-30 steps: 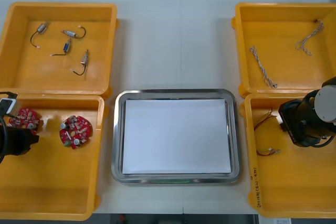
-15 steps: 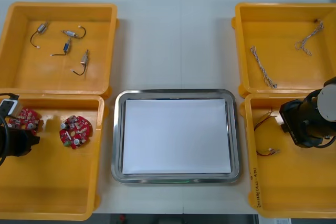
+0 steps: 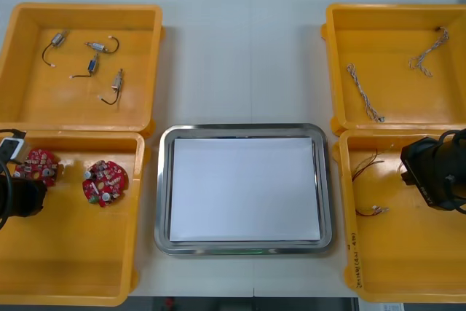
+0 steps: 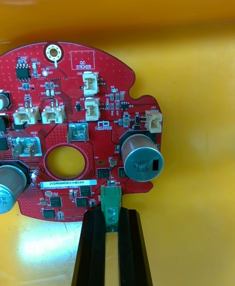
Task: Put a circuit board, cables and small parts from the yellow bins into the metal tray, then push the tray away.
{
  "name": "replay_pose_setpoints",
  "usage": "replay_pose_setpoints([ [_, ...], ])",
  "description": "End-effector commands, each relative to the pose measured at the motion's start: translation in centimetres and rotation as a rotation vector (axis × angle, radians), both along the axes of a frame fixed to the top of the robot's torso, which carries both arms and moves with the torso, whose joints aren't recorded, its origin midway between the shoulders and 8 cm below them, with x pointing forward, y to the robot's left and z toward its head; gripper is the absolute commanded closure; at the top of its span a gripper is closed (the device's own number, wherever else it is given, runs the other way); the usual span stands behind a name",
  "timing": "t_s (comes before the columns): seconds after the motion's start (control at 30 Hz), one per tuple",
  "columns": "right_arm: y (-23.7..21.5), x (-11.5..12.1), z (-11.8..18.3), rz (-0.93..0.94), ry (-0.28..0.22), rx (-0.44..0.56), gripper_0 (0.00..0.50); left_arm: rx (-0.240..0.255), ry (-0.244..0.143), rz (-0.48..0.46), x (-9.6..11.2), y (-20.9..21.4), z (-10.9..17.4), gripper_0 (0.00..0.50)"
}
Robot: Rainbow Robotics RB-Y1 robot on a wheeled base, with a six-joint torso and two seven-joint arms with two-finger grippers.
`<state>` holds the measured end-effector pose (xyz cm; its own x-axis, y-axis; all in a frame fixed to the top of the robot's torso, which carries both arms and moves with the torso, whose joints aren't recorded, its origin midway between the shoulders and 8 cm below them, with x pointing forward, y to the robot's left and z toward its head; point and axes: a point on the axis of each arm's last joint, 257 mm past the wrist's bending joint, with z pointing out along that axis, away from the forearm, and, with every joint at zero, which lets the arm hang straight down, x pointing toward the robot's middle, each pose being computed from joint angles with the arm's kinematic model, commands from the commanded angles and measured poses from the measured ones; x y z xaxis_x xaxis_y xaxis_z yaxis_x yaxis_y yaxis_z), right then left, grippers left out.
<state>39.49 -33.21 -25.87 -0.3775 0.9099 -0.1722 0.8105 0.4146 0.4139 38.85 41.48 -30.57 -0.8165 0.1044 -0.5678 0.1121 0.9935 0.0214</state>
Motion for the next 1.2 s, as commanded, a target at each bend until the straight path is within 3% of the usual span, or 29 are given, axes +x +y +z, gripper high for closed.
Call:
replay_pose_setpoints([
  [0.03, -1.7, -2.2, 1.3, 0.023, -0.022, -0.063, 0.500, 0.097, -0.028, -0.098, 1.1, 0.7, 1.5, 0.500],
  [0.3, -1.2, -4.8, 1.1, 0.042, -0.017, -0.070, 0.500, 0.096, -0.033, -0.104, 1.2, 0.6, 1.8, 0.500],
  [0.67, 0.7, -7.4, 0.8, 0.045, 0.000, -0.048, 0.500, 0.113, 0.014, -0.108, -0.4, 0.6, 4.6, 0.500],
  [0.9, 1.9, -8.0, 0.9, 0.041, 0.004, -0.027, 0.500, 0.117, 0.011, -0.116, -1.3, 0.2, 6.3, 0.500],
  [1.1, 2.2, -8.0, 0.7, 0.046, 0.006, -0.020, 0.500, 0.129, 0.041, -0.118, -2.6, -0.2, 8.3, 0.500],
  [1.2, 2.2, -8.0, 0.7, 0.046, 0.006, -0.020, 0.447, 0.132, 0.046, -0.119, -3.1, -0.6, 9.4, 0.500],
])
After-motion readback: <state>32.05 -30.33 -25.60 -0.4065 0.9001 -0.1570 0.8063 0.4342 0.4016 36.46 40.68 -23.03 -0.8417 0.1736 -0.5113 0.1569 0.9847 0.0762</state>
